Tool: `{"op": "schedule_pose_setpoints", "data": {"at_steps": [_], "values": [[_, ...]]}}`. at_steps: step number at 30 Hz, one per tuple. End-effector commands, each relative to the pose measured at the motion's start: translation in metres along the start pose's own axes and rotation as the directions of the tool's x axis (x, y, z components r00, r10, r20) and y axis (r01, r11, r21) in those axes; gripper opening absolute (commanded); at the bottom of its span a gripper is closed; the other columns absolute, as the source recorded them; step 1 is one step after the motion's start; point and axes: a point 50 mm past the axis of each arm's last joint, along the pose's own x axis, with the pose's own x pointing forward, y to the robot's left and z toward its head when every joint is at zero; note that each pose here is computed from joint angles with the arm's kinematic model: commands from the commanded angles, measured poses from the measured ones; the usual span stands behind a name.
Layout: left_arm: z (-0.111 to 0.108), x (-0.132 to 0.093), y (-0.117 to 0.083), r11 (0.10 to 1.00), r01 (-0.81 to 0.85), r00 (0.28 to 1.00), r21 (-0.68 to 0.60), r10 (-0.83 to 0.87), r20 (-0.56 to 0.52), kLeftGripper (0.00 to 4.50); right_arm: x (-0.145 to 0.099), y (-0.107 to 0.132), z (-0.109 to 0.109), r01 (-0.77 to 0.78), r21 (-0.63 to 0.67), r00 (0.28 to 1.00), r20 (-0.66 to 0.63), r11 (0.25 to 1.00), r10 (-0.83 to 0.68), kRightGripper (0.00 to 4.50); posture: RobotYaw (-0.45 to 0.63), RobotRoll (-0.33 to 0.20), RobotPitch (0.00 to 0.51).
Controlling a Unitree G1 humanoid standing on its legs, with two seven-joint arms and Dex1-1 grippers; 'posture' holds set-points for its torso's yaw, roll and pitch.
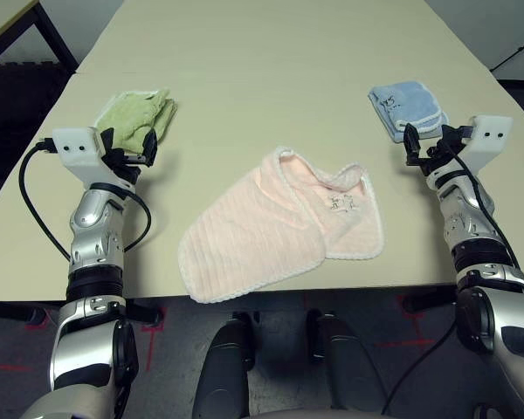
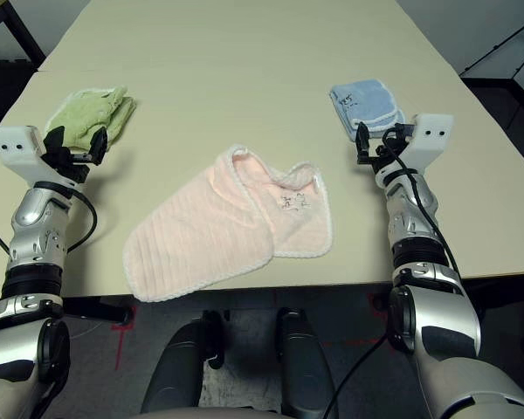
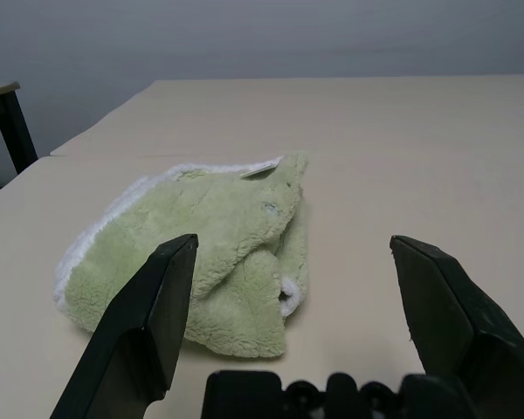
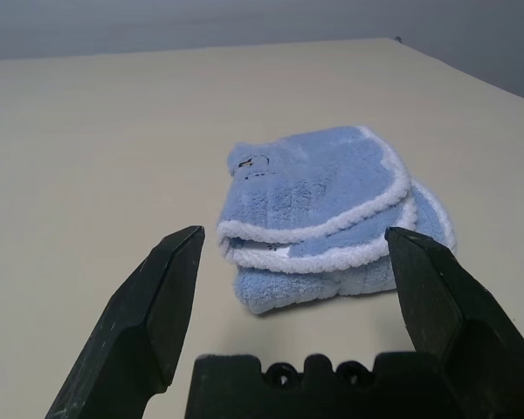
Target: Fold the towel and set it aside.
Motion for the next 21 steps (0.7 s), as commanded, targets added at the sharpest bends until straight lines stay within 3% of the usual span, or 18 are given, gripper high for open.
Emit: {"op": "schedule_pose_setpoints", "data": {"at_steps": [1, 15, 21], "values": [[-0.010, -0.005, -0.001, 1.000, 0.000, 1.000, 0.006, 0.001, -0.030, 4.47, -0.004, -0.004, -0.002, 0.001, -0.010, 1.000, -0.014, 1.000, -0.001, 4.50, -0.11, 0.000, 0.157], [-0.009, -0.008, -0.002, 1.000, 0.024, 0.999, 0.009, -0.024, -0.025, 4.47, -0.003, -0.001, -0.003, -0.020, -0.008, 0.999, -0.028, 1.000, 0.020, 4.50, -0.11, 0.000, 0.149], [0.008, -0.003, -0.006, 0.967, 0.251, 0.968, -0.026, -0.251, 0.012, 4.47, -0.001, 0.000, -0.002, -0.026, -0.008, 0.999, -0.028, 1.000, 0.025, 4.50, -0.10, 0.000, 0.148]]}}
